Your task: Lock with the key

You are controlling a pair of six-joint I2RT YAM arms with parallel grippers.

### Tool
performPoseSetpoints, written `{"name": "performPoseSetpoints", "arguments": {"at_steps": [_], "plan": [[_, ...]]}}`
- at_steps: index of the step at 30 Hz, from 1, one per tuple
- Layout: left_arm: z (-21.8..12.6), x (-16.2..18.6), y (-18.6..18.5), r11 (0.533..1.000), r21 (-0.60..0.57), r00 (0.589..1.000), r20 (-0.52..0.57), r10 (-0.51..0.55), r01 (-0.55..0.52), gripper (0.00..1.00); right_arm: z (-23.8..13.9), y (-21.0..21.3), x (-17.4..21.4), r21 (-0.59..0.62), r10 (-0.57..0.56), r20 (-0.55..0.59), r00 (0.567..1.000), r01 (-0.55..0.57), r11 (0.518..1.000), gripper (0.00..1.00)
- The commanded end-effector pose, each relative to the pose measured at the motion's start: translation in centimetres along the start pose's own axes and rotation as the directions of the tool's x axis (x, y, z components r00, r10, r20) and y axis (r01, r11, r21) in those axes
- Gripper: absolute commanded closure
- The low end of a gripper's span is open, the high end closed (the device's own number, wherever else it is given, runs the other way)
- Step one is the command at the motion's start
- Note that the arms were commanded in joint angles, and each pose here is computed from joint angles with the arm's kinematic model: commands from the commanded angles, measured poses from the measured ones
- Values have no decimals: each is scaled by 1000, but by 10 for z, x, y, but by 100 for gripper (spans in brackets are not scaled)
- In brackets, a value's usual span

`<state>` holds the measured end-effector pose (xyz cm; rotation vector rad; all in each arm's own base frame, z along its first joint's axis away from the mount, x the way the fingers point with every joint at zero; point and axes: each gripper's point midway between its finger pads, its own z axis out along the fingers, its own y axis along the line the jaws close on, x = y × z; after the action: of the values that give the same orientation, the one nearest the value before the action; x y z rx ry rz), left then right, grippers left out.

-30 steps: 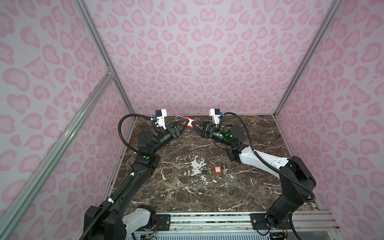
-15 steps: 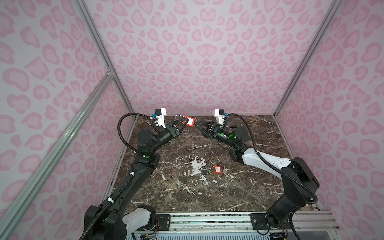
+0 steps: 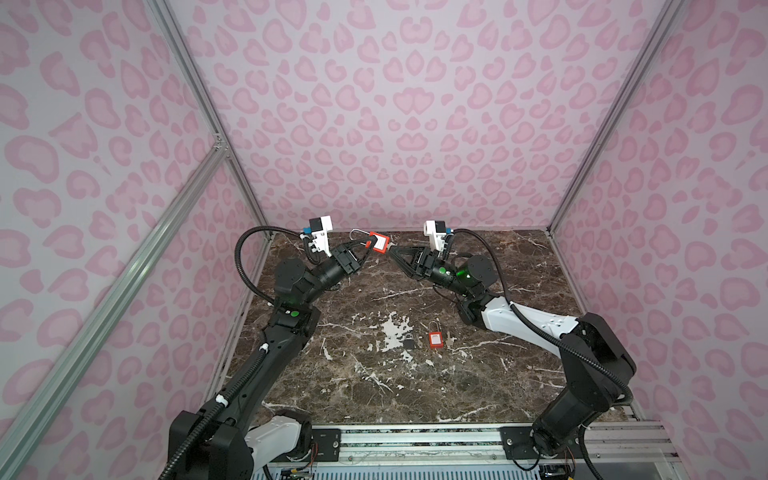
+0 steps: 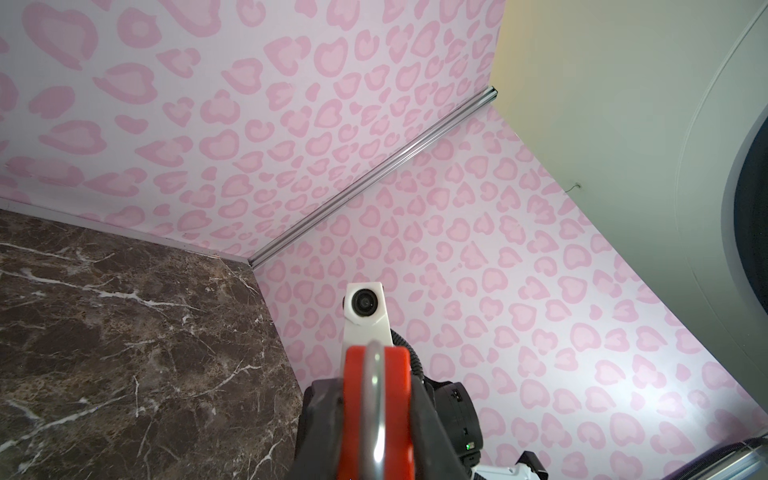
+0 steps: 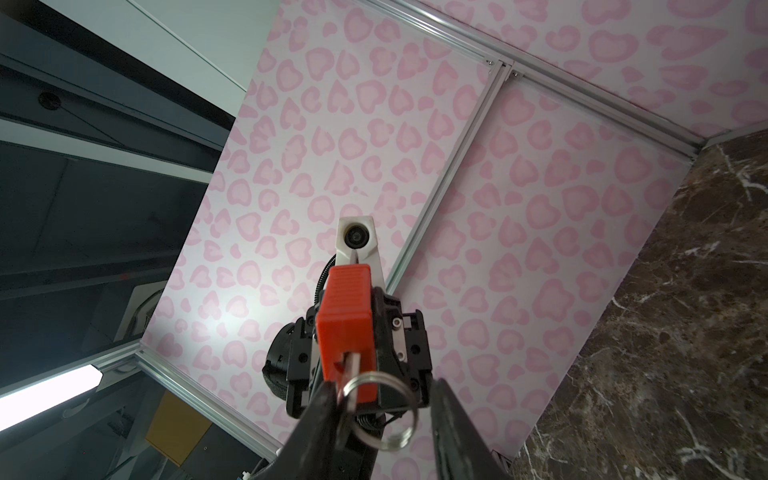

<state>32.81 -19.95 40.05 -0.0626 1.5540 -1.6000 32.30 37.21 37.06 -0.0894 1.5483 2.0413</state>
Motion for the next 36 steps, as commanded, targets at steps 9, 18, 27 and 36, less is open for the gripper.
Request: {"name": "performPoseSetpoints", "arguments": {"at_steps": [9, 18, 27, 36], "plan": [[-2, -7, -18, 998, 55, 999, 20, 43, -44, 96, 0, -1, 2, -5, -3, -9, 1000, 3, 1000, 76], [-2, -6, -16, 998, 53, 999, 22, 44, -46, 96, 0, -1, 2, 8, -11, -7, 1000, 11, 1000, 88], [-4, -7, -16, 998, 48, 998, 31, 45, -47, 96, 1, -2, 2, -4, -4, -8, 1000, 4, 1000, 100], [-14, -19, -15, 998, 26, 994, 99, 49, -52, 96, -5, -6, 0, 12, -2, 0, 1000, 2, 1000, 100]]}}
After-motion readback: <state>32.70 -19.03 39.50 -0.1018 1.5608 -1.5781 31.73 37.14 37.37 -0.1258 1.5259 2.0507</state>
